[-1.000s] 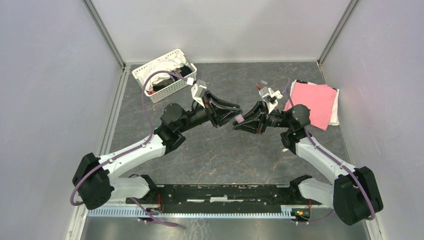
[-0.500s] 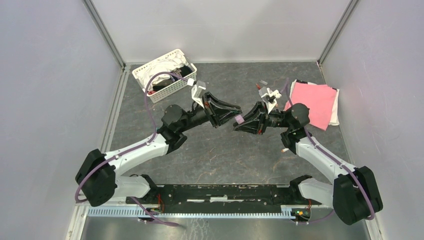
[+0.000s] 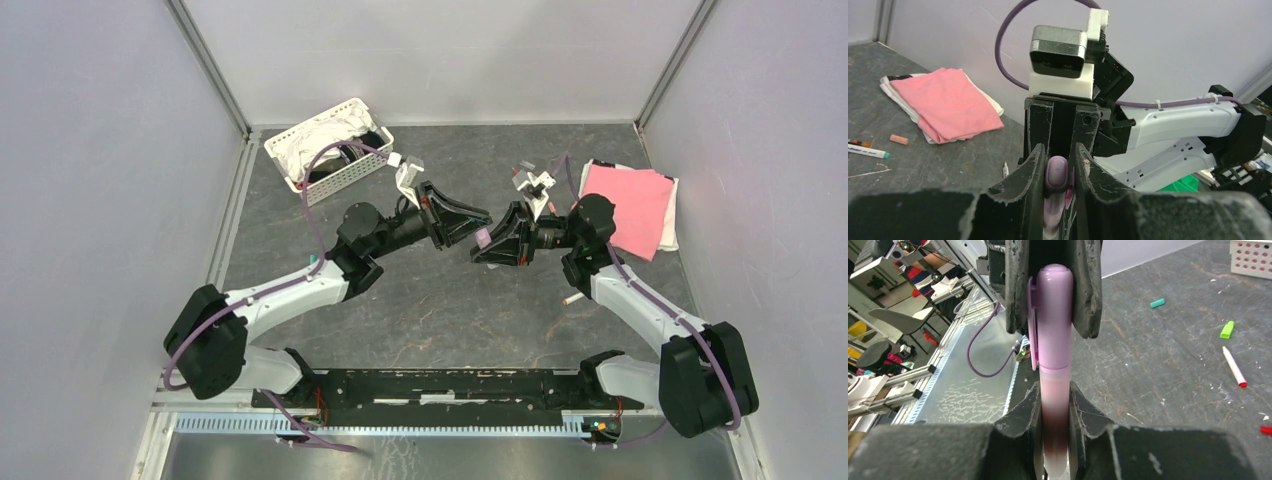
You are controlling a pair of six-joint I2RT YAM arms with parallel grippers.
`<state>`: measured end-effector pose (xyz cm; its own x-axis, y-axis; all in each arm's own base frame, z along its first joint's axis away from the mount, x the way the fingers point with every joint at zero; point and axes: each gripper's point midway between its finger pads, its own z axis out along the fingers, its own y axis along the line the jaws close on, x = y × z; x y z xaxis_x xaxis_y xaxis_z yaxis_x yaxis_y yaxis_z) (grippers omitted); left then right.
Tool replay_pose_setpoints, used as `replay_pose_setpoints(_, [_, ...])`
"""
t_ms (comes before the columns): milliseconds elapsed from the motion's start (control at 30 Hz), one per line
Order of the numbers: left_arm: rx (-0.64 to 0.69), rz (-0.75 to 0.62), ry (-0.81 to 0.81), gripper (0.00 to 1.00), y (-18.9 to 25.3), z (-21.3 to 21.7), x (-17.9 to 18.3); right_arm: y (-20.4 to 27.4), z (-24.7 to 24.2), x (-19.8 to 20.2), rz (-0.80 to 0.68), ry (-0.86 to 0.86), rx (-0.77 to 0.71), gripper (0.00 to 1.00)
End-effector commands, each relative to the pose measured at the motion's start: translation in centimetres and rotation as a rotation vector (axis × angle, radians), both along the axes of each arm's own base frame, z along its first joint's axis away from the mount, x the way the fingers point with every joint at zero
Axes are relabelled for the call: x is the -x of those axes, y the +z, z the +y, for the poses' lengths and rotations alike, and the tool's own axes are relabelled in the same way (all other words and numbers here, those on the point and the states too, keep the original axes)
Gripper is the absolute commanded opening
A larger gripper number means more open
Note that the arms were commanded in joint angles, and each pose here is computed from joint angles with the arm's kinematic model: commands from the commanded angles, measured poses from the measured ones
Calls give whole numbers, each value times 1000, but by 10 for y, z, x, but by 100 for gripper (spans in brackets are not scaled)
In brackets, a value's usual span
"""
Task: Insert the pens into the pen caps
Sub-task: Press the pen cap onto the pen.
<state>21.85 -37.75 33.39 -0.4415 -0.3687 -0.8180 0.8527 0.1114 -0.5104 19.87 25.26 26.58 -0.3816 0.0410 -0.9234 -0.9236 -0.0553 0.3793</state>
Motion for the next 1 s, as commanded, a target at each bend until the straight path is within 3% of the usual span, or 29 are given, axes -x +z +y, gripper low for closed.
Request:
replay_pose_setpoints(0, [-224,237,-452,2,-91,-25,100,66,6,-25,-231,-129,-133,0])
replay_pose_setpoints(100, [-99,251,-591,2,-76,-21,120,90,2,-7,-241,-95,-234,0])
replay_pose_setpoints(167, [-96,262,-605,2,-80,-21,122,95,1,-12,-248,-107,-229,0])
replay_pose_setpoints(200, [-169,295,-568,2,-98,-24,118,97,-1,-14,-249,-115,-233,0])
replay_pose_setpoints(267, [-311,225,-495,2,-121,-25,112,95,-2,-19,-244,-136,-224,0])
replay_pose_setpoints(333, [-375,236,-491,2,-133,-21,117,88,-2,-26,-244,-154,-194,0])
replay_pose_setpoints(500, [-432,263,-438,2,-146,-15,112,65,5,-43,-266,-172,-80,0])
replay_pose_setpoints(667, [-344,207,-241,3,-103,-17,71,30,7,-41,-309,-153,46,0])
replay_pose_setpoints(767, [-259,166,-99,14,-68,-8,40,13,4,-36,-308,-145,79,0])
replay_pose_setpoints(867, [-148,108,15,42,-27,5,22,0,2,-30,-298,-131,90,0])
replay_pose_setpoints(967, [-90,50,105,62,1,19,13,-8,0,-27,-308,-121,109,0])
